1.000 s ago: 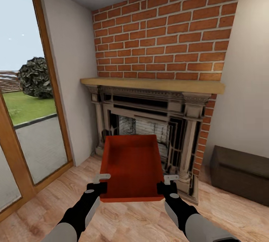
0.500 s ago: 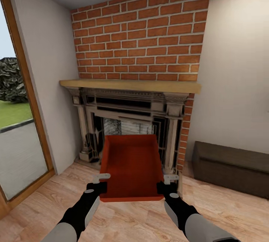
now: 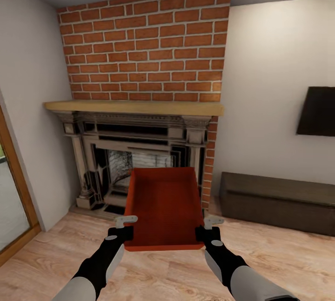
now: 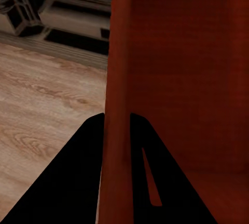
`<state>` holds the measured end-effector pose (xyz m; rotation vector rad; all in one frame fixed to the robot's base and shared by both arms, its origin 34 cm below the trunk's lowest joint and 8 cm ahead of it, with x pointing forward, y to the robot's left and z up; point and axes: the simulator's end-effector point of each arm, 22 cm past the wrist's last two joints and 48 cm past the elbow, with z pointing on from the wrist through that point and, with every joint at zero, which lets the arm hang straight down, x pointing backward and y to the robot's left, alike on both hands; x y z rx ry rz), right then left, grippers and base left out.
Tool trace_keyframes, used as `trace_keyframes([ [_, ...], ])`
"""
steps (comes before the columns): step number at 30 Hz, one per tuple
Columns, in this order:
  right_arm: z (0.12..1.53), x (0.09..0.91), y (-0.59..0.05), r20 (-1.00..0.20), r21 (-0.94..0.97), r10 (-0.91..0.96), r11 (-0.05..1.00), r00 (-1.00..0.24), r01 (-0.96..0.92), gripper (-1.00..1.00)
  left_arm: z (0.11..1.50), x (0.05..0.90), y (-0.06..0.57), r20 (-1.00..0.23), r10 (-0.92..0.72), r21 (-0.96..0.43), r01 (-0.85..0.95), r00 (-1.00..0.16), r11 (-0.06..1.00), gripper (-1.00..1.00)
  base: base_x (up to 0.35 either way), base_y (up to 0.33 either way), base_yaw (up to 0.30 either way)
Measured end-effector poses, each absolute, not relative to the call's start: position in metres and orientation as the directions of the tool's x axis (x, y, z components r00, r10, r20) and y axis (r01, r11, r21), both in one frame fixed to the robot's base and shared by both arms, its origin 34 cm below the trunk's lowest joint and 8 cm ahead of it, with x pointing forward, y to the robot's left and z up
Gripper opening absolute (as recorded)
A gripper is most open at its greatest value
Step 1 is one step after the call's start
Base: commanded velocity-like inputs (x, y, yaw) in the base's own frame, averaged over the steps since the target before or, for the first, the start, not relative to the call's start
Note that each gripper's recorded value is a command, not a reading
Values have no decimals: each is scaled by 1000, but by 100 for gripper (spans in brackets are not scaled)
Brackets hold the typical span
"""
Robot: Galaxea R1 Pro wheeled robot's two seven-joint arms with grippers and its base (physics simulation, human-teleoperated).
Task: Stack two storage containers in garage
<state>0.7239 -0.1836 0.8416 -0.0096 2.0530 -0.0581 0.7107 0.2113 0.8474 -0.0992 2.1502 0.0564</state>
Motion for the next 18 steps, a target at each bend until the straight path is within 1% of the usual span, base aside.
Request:
trace_keyframes([
  [18, 843, 724, -184, -887, -45, -31, 999, -461, 19, -100, 849, 711, 211, -838, -48, 3, -93, -544, 996, -100, 0, 0, -286],
])
